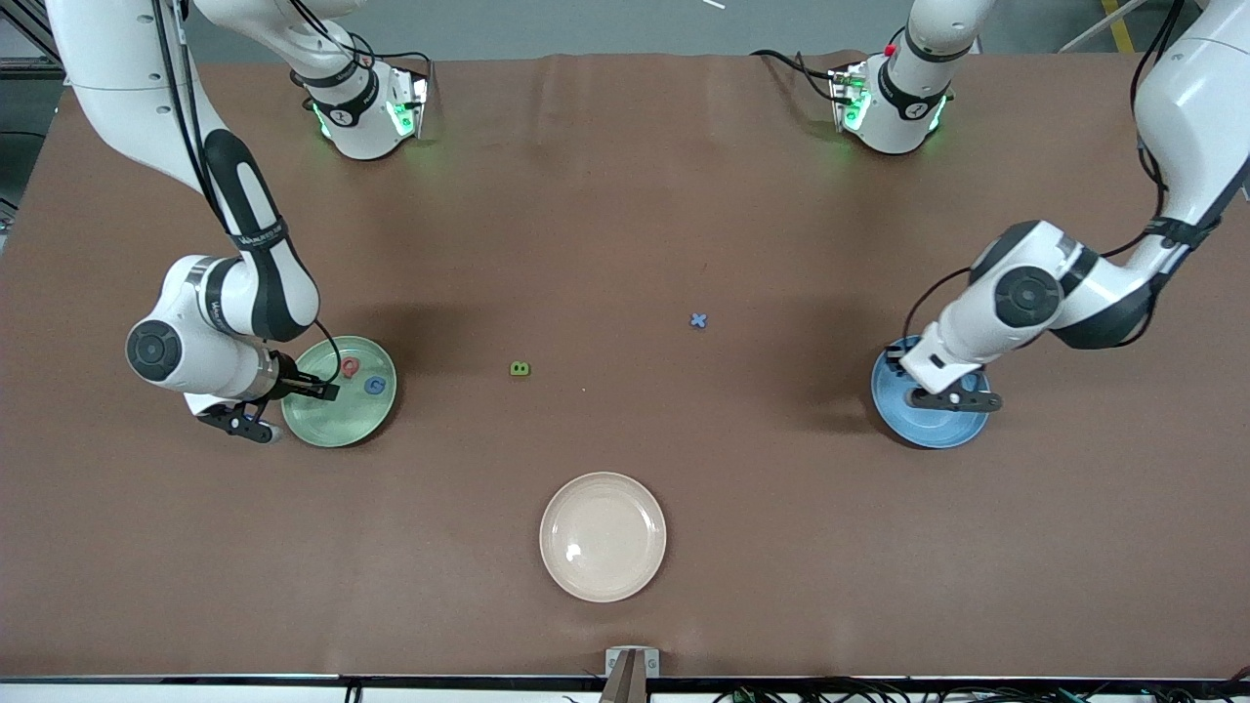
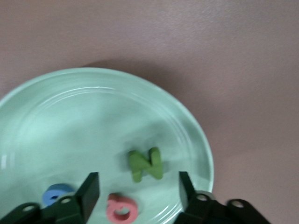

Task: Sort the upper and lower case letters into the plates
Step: 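Grasp the green B with the right gripper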

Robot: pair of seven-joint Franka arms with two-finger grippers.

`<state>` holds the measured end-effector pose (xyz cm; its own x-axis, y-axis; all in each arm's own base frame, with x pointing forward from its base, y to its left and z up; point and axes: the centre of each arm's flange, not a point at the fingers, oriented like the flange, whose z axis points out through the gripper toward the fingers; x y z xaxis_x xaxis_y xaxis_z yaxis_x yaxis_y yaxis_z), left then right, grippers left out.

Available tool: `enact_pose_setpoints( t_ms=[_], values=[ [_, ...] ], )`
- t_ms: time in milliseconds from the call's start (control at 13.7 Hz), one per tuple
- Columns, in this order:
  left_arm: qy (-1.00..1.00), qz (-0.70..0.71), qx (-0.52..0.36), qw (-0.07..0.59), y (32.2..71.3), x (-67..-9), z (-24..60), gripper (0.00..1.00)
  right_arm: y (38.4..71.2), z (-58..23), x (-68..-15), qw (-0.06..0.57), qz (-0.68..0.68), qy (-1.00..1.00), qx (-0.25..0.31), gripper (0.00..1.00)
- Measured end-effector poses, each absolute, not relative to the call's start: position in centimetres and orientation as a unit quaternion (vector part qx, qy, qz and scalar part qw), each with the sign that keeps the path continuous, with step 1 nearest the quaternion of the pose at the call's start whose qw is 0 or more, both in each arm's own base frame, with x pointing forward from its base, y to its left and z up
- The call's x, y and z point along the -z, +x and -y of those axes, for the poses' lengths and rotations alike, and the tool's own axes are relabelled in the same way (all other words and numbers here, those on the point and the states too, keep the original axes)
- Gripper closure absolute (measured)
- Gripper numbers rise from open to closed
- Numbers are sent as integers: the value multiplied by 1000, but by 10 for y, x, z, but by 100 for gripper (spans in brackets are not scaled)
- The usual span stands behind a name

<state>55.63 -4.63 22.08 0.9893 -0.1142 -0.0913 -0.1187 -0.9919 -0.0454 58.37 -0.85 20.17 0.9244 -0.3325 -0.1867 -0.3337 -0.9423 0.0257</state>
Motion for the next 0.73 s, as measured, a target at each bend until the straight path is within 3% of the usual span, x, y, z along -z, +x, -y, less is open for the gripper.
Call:
enact_pose_setpoints(
  t_ms=[146,364,728],
  values=[
    [-996,-65,-44,31,564,-209,12,73,594,-16,-224,4,-188,-976,-109,0],
    [-996,-76,-37,32,576,-209,-2,73,599,-102,-256,-6,-244,-964,-101,0],
    [-995,-90,-32,43,587,-206,20,73,562,-265,-241,-5,-285,-958,-40,0]
  ],
)
